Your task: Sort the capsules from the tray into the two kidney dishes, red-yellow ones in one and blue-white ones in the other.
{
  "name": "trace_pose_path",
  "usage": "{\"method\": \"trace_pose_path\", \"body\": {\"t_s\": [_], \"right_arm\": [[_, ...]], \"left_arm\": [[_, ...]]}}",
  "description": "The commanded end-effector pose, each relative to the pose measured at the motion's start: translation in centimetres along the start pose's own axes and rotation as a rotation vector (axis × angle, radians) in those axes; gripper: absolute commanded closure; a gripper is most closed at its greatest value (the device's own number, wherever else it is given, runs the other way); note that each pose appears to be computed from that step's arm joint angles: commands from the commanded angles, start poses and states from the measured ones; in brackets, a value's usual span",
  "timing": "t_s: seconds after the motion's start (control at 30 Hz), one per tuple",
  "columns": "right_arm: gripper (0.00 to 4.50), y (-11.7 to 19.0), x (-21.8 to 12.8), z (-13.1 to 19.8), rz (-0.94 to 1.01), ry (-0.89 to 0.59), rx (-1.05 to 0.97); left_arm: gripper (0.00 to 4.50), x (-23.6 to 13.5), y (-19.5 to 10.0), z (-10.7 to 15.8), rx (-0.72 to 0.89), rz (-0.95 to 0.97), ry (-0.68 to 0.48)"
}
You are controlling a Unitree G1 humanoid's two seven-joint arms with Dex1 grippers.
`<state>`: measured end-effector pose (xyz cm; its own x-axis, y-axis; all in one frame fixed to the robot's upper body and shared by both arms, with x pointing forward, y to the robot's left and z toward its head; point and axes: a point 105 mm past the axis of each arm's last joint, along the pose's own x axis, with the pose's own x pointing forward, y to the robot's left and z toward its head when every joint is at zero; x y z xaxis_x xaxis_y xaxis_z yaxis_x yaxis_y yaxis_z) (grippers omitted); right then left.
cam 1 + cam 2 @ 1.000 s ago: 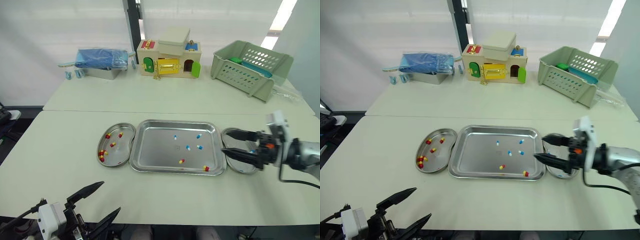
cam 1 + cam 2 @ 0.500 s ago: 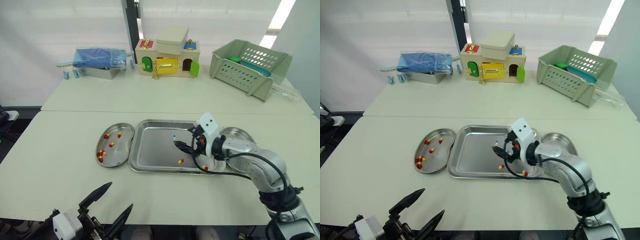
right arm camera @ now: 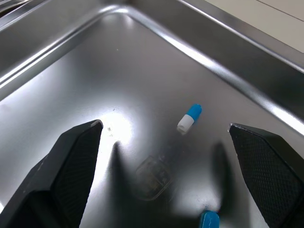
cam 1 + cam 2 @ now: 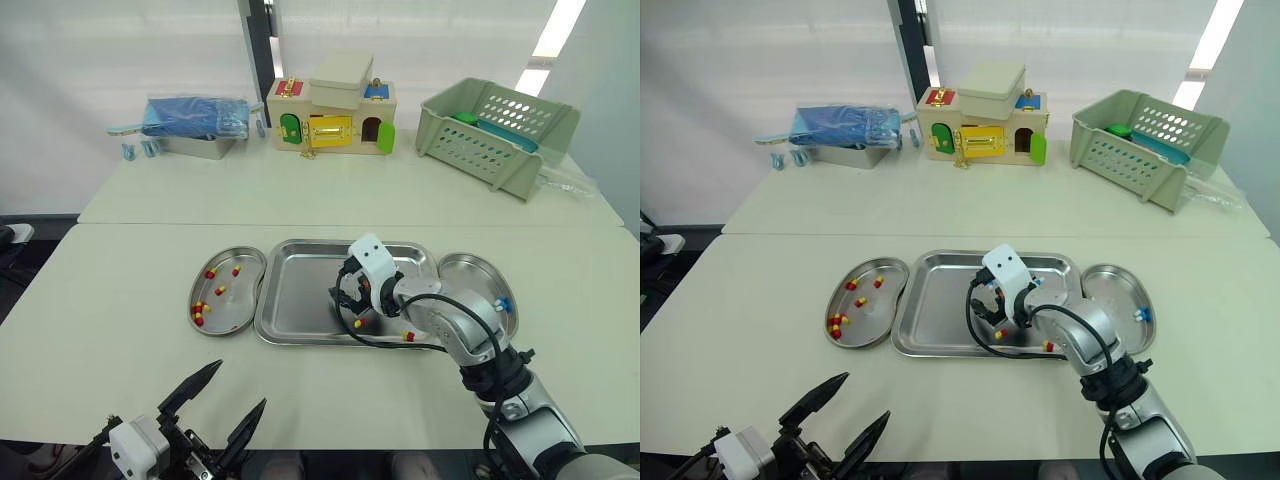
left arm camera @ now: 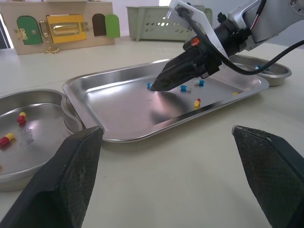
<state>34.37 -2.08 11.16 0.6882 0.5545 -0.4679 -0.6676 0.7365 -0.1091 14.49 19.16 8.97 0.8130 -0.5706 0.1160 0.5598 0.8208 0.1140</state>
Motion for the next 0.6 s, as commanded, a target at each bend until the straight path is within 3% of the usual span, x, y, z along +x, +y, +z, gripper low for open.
{"method": "trace_pose_path", "body": {"t_s": [0.03,0.4,0.6], "right_arm": [[0.0,-0.2,0.3,1.4,-0.018,-0.049,-0.036],[0.0,-0.2,1.5,0.8,-0.029,-0.01,-0.058],[1.51,0.0,1.6,0.3,-0.03,0.013,-0.075]], "left_arm": [[0.01,0.0,0.0,0.6,0.011,0.007,-0.015],[0.01,0.0,0.1,0.7,0.001,0.024,-0.014],[0.0,0.1,0.1,0.7,-0.002,0.03,-0.016]]}}
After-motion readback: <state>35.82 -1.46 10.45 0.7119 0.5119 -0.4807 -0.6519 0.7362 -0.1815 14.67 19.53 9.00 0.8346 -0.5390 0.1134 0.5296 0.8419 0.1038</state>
